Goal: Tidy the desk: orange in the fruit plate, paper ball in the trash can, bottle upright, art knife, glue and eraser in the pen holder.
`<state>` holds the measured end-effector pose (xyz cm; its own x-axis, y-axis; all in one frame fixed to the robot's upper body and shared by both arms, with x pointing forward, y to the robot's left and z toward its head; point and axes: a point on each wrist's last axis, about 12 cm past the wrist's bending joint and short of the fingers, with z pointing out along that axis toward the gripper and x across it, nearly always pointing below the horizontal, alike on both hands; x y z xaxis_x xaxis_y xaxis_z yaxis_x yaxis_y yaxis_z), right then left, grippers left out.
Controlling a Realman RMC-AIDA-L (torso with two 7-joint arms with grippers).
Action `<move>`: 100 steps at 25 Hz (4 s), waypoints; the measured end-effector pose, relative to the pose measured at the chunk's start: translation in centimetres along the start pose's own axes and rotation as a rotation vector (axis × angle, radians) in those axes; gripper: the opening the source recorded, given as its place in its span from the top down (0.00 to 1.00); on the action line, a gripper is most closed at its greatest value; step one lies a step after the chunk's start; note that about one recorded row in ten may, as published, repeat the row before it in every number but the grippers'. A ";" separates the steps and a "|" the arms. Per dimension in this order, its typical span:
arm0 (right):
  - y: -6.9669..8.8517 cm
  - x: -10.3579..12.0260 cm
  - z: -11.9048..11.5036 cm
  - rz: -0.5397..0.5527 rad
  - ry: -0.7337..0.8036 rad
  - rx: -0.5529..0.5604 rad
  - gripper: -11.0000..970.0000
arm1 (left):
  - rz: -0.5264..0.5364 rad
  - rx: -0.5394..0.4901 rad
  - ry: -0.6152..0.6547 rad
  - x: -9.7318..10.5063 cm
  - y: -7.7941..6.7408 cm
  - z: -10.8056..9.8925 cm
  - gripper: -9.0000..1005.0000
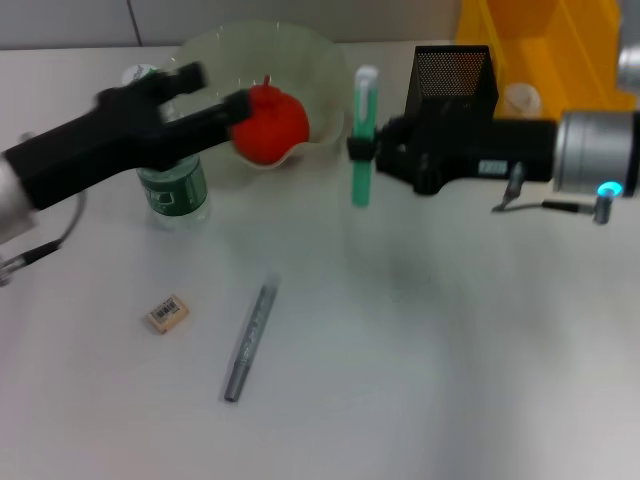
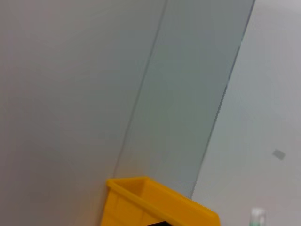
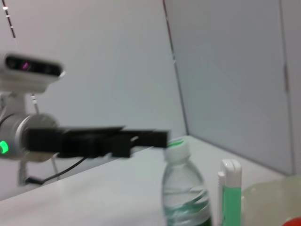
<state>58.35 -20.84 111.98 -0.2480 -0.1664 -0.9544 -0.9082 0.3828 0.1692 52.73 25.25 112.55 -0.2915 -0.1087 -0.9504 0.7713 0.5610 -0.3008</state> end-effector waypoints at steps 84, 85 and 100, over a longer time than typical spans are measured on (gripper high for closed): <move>1.4 -5.4 -5.7 -0.074 0.414 0.039 0.27 | 0.246 0.070 0.363 0.0 1.0 -13.9 0.20; 1.5 -3.9 -5.9 -0.070 0.395 -0.001 0.27 | 0.261 0.084 0.407 -0.4 0.9 -13.9 0.20; 1.6 0.3 -8.3 -0.068 0.292 -0.030 0.27 | 0.251 0.060 0.652 -1.3 1.6 -8.8 0.21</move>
<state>54.00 -27.82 113.97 -0.2684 -0.4469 -0.8534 -0.9347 0.3351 0.1184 49.35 33.49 114.00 -0.3659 0.5434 -0.7555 0.8842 0.4561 -0.1002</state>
